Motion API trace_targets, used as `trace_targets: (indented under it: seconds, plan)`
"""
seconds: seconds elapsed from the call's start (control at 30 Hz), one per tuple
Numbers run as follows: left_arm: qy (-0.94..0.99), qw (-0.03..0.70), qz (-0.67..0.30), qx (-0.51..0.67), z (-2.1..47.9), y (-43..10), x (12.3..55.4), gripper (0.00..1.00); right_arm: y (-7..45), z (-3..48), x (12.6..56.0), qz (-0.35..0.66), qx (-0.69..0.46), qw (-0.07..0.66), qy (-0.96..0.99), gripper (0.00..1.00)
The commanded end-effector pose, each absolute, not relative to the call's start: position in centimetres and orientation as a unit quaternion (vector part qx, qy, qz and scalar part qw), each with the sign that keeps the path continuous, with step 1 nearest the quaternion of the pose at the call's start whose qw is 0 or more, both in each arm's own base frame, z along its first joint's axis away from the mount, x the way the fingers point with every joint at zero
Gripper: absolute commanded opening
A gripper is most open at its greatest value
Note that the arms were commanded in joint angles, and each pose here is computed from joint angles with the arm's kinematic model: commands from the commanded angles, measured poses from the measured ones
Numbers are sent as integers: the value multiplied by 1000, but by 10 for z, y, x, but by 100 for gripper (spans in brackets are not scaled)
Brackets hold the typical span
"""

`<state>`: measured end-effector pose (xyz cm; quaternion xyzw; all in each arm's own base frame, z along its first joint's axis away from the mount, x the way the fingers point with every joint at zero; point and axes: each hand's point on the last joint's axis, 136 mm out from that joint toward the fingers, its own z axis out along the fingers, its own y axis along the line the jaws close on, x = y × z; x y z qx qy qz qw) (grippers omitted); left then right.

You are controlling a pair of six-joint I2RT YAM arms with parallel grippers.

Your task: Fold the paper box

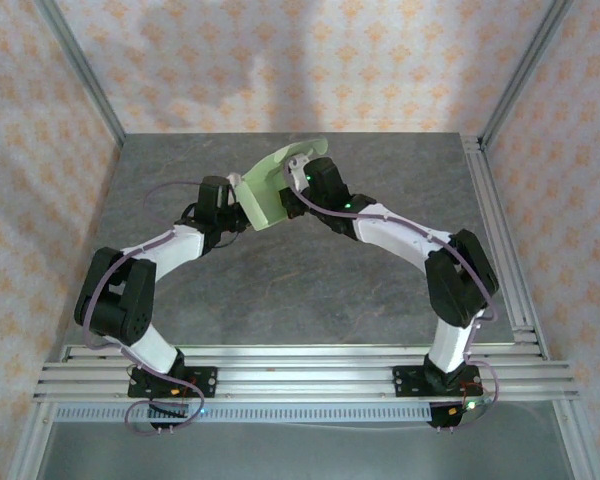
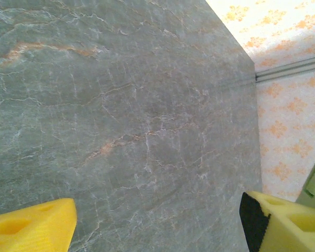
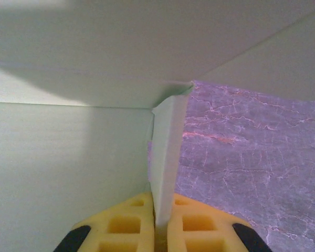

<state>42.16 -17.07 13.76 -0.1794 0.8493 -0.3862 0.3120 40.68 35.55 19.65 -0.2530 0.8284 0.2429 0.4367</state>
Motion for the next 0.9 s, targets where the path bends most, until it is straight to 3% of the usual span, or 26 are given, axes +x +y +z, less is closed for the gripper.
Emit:
trace_targets:
  seconds: [0.0, 0.43, 0.7, 0.87]
  plan:
    - [798, 355, -480, -87, 218, -214, 422, 83, 360, 145, 394, 196, -285, 385, 856, 10]
    - [838, 346, -408, -111, 169, -184, 413, 87, 337, 197, 395, 234, -237, 447, 830, 11]
    - [852, 334, -383, -124, 145, -170, 408, 90, 312, 205, 401, 229, -209, 461, 831, 10]
    - [849, 336, -353, -206, 111, -128, 413, 92, 294, 197, 408, 211, -189, 459, 842, 9]
